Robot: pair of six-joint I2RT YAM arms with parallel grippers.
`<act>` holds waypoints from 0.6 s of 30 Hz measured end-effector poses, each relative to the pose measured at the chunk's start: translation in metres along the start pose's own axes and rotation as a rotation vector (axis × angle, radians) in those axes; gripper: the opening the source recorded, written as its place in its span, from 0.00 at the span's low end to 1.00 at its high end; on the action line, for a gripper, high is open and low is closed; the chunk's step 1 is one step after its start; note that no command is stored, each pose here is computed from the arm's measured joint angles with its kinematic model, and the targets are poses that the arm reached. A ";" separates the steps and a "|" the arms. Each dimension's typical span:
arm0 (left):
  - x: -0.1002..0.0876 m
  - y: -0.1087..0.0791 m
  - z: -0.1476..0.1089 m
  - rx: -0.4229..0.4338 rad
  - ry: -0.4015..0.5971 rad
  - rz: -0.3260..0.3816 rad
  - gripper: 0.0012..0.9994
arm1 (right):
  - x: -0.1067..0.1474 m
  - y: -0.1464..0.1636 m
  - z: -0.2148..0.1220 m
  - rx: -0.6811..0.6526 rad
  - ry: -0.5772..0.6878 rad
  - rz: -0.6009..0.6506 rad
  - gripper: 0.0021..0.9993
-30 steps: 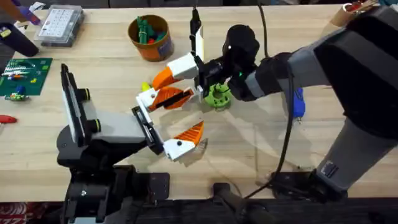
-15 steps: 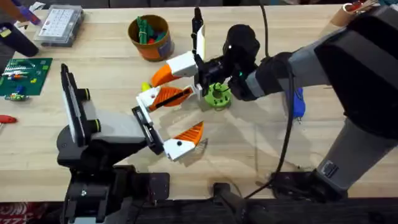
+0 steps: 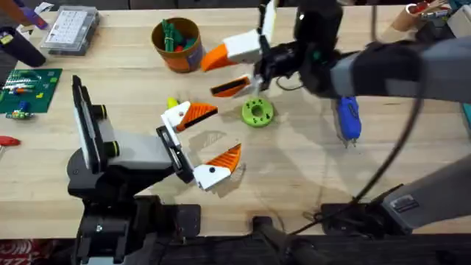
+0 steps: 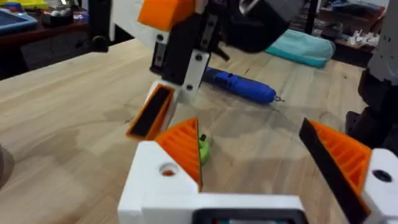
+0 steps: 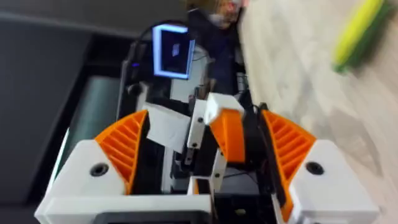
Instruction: Pick up the gripper from the table and insert it into the empty holder that is missing its gripper. Then pick up a screw, insert it into the mounting hole, and use the screwdriver to tighten it. Finally, clean up the table by picking up the vegetable and placing it into the bucket.
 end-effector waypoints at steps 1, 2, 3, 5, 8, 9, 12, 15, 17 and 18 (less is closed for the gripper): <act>0.000 0.000 0.000 0.000 0.000 0.000 0.99 | -0.001 0.000 -0.007 0.019 -0.010 0.004 1.00; 0.000 0.000 0.000 0.000 0.000 0.000 0.99 | -0.001 0.001 -0.014 0.037 -0.020 -0.002 1.00; 0.000 0.000 0.000 0.001 0.000 0.000 0.99 | -0.001 0.000 -0.020 0.053 -0.027 -0.004 1.00; 0.000 0.000 0.000 0.002 0.000 0.000 0.99 | 0.000 0.003 -0.033 0.083 -0.042 -0.017 1.00; 0.000 0.000 0.000 0.002 0.001 0.000 0.99 | 0.001 0.013 -0.050 0.117 -0.062 -0.082 1.00; 0.000 0.000 0.000 0.003 0.001 0.000 0.99 | 0.001 0.019 -0.055 0.126 -0.070 -0.112 1.00; 0.000 0.000 0.000 0.003 0.001 0.000 0.99 | -0.001 0.038 -0.071 0.158 -0.096 -0.211 1.00; 0.000 0.000 0.000 0.003 0.001 0.000 0.99 | 0.006 0.050 -0.085 0.221 -0.121 -0.242 1.00; 0.000 0.000 0.000 0.003 0.001 0.000 0.99 | 0.017 0.051 -0.094 0.309 -0.133 -0.212 1.00; 0.000 0.000 0.000 0.003 0.001 0.000 0.99 | 0.023 0.050 -0.098 0.360 -0.136 -0.200 1.00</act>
Point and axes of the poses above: each hand's point on the last joint's axis, 136 mm out from that joint toward the fingers, its own z axis out along the fingers, its own y axis along the line the jaws close on, x = y × z, the point moved 4 cm from there along -z, back along the fingers, and after that the axes turned 11 degrees about -z, right-handed, at the moved point
